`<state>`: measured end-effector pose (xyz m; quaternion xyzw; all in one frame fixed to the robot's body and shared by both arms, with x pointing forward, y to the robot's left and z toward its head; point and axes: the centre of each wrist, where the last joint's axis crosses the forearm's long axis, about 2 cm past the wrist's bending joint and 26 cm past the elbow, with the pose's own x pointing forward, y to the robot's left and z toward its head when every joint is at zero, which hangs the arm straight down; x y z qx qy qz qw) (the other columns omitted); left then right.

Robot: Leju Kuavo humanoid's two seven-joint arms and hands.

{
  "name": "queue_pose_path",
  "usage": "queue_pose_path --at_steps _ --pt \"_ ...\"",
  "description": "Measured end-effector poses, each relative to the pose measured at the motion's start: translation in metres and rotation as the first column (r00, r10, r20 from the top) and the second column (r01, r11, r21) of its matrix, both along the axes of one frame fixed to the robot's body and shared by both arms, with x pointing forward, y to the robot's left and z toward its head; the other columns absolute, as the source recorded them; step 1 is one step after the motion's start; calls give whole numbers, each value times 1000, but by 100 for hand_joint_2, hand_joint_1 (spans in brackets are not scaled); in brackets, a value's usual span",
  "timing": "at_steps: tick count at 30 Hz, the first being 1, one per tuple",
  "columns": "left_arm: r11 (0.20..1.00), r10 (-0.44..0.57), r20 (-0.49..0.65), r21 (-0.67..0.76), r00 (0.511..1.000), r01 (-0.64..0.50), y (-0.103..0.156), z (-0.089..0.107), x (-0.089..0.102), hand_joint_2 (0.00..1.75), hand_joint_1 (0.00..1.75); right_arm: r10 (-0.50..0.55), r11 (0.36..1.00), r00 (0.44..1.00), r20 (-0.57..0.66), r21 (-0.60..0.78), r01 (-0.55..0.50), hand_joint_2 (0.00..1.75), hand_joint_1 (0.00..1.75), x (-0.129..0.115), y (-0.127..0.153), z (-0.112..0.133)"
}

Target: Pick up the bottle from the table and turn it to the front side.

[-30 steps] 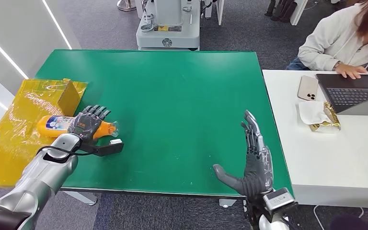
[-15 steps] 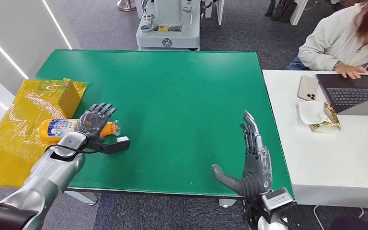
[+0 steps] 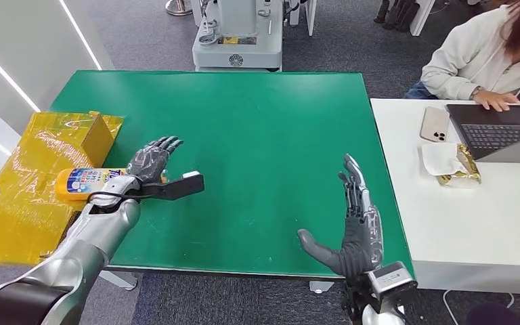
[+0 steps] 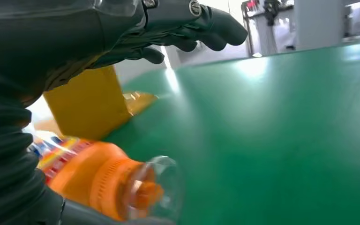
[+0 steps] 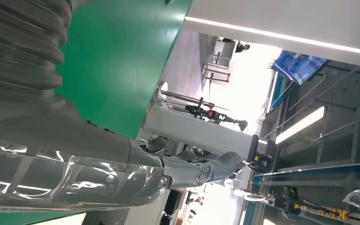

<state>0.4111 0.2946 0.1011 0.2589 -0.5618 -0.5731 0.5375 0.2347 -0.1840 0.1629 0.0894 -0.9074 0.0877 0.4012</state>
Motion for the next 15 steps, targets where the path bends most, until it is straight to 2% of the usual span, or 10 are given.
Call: queue_pose_path --at_steps 2,4,8,10,14,15 --pt "981 5 -28 -194 1000 -10 -6 1 1 175 0 2 1000 1000 -3 6 -2 175 0 0 0 -1" --pt "919 12 -39 -393 999 -26 -11 3 2 175 0 6 1000 1000 -7 18 -6 175 0 1 0 -4" --pt "774 26 -13 -632 1000 -28 -18 2 0 175 0 14 999 1000 -16 50 -13 175 0 5 1 -9" --pt "675 25 6 -738 1000 -13 -20 1 -3 175 0 18 996 1000 -14 83 -17 175 0 9 1 -10" --pt "397 55 48 -918 997 22 -35 -4 -17 175 0 15 988 1000 -15 156 -12 175 0 21 0 -13" --pt "364 60 52 -931 997 27 -38 -4 -20 175 0 14 987 1000 -16 162 -11 175 0 22 0 -13"
